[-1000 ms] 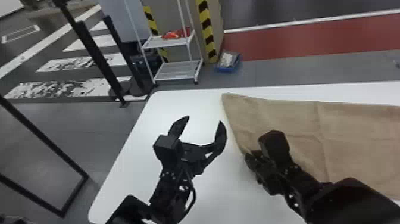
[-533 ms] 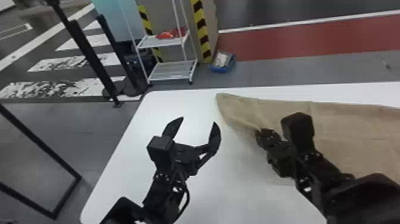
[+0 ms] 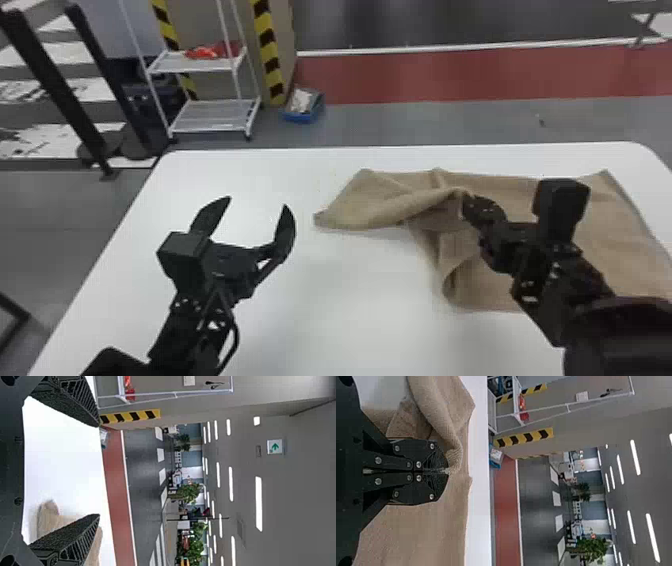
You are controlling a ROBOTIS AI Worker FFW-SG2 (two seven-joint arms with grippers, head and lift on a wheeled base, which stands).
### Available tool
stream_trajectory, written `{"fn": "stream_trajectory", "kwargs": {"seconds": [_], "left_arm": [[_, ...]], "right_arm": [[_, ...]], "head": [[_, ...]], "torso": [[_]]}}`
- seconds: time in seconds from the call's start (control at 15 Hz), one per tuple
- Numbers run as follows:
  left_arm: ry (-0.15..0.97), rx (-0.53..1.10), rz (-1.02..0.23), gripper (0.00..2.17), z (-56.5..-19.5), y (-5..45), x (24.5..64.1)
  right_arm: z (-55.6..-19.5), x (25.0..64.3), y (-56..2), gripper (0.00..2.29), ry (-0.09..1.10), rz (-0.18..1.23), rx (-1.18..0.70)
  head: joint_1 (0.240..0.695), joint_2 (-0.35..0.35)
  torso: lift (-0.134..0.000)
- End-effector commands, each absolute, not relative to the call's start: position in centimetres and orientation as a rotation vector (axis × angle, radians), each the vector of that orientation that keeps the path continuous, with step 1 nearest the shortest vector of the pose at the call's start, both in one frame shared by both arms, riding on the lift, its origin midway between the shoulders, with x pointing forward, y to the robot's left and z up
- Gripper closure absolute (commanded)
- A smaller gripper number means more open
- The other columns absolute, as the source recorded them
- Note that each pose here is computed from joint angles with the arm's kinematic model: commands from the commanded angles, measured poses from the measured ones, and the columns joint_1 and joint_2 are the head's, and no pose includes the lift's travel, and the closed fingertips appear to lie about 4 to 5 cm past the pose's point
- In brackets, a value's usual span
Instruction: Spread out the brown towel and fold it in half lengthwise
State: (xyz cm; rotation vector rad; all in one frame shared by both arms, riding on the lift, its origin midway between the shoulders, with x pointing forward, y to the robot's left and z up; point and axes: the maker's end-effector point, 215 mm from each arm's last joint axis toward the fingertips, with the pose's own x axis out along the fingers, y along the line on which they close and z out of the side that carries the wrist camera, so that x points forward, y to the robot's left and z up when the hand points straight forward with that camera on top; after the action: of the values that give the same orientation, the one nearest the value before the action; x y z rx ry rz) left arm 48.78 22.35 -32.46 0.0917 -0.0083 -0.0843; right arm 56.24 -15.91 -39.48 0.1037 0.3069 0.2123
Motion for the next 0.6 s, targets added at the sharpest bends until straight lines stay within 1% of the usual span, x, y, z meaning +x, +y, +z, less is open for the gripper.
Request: {"fn": "stream_trajectory", "kwargs": {"seconds": [0.0, 0.13, 0.2, 0.27, 0.33, 0.4, 0.47, 0.53], "left_arm": [[-0.005, 0.095, -0.091, 0.07, -32.6, 21.9, 48.8], [0.000, 0.097, -0.093, 0.07, -32.6, 21.8, 48.8], [0.000, 0.096, -0.093, 0.07, -32.6, 21.8, 48.7], [0.000, 0.098, -0.093, 0.07, -32.6, 21.8, 48.7], [0.001, 0.095, -0.093, 0.07, -32.7, 21.8, 48.7], [0.001, 0.095, -0.093, 0.07, -32.7, 21.8, 48.7], [0.003, 0.095, -0.092, 0.07, -32.8, 21.8, 48.7], [0.005, 0.094, -0.093, 0.07, -32.9, 21.7, 48.7]], "right_arm": [[-41.7, 55.8, -18.9, 1.48, 0.322, 0.144, 0.138], [-43.5, 55.6, -21.0, 1.48, 0.356, 0.084, 0.162], [-44.4, 55.3, -21.4, 1.47, 0.378, 0.075, 0.161], [-44.7, 55.1, -21.9, 1.33, 0.385, 0.056, 0.159], [-44.5, 54.8, -22.5, 0.89, 0.372, 0.047, 0.157], [-43.3, 54.6, -22.5, 0.48, 0.338, 0.052, 0.157], [-42.4, 54.4, -22.4, 0.23, 0.318, 0.063, 0.157], [-40.7, 54.2, -22.5, 0.07, 0.270, 0.070, 0.153]], "head": [[0.695, 0.073], [0.695, 0.050], [0.695, 0.024], [0.695, 0.015], [0.695, 0.008], [0.695, 0.001], [0.695, -0.003], [0.695, -0.006]], "torso": [[-0.128], [-0.128], [-0.128], [-0.128], [-0.128], [-0.128], [-0.128], [-0.128]]}}
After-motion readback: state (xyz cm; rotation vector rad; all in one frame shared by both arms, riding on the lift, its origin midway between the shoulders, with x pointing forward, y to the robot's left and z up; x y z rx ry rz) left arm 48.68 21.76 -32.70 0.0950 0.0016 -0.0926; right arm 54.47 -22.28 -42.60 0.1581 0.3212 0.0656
